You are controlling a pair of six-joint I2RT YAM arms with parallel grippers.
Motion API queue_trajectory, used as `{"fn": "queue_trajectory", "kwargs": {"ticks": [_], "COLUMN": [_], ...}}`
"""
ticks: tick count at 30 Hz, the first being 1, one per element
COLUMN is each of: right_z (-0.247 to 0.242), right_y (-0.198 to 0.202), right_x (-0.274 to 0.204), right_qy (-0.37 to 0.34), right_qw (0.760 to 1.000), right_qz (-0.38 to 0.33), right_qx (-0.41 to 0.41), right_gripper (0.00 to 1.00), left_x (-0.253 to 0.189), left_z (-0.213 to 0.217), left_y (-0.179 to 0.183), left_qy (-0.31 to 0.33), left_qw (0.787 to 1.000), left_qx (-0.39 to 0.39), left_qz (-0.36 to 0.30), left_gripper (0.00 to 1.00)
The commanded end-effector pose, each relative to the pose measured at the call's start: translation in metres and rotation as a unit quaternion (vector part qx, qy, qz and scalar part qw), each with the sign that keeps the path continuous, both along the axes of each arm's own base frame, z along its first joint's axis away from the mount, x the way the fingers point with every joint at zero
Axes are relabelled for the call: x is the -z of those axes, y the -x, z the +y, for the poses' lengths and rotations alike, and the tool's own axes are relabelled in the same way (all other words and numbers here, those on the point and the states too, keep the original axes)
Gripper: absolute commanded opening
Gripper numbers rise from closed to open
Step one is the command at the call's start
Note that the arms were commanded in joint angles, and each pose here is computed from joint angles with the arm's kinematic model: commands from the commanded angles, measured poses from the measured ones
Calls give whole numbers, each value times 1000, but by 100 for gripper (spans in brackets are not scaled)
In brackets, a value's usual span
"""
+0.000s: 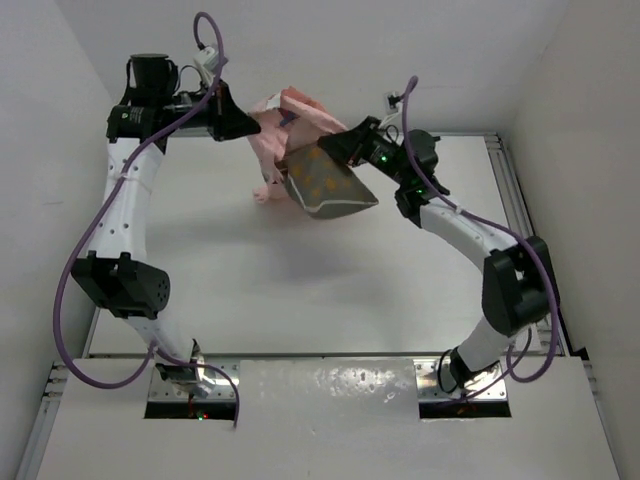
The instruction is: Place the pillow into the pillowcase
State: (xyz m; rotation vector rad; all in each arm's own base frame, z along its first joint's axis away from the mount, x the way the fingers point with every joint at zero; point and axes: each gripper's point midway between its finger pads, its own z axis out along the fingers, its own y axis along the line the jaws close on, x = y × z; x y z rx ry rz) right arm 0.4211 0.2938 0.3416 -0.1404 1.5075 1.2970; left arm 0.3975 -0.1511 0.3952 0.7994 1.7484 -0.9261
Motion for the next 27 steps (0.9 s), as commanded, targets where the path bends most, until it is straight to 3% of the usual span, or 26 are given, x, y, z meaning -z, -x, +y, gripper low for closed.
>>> {"fn": "queue_trajectory", "kwargs": {"ticks": [1, 3, 8, 12, 15, 16, 17, 18, 20, 27], "right_z": [31, 36, 38, 33, 31, 31, 33, 36, 34, 3], "right_y": [14, 13, 5, -6, -8, -8, -4, -1, 0, -16], "right_x": [-9, -5, 1, 17, 32, 36, 40, 48, 64, 86], "right_qy": [-57, -60, -58, -37, -17, -7, 2, 14, 37, 10], "right_qw": [997, 997, 997, 999, 1000, 1000, 1000, 999, 998, 1000], "right_qz": [-17, -20, -22, -6, 4, -5, -15, -19, -20, 24], "right_qx": [-45, -51, -42, -9, -1, -6, -16, -34, -36, -10], "right_gripper": [19, 29, 37, 3, 1, 22, 35, 47, 60, 67], "left_x": [-17, -14, -8, -11, -16, -17, -19, -22, -22, -7], "left_z": [-29, -37, -48, -47, -44, -42, -40, -36, -35, -42], "left_y": [14, 16, 18, 18, 17, 16, 15, 14, 14, 25], "left_qy": [16, 18, 13, 12, 12, 11, 12, 11, 6, -39], "left_qw": [999, 998, 998, 998, 998, 998, 998, 998, 998, 996], "left_qx": [39, 48, 60, 59, 54, 52, 50, 46, 43, 56], "left_qz": [-26, -21, -19, -23, -30, -31, -33, -39, -41, -54], "left_gripper": [0, 0, 0, 0, 0, 0, 0, 0, 0, 0]}}
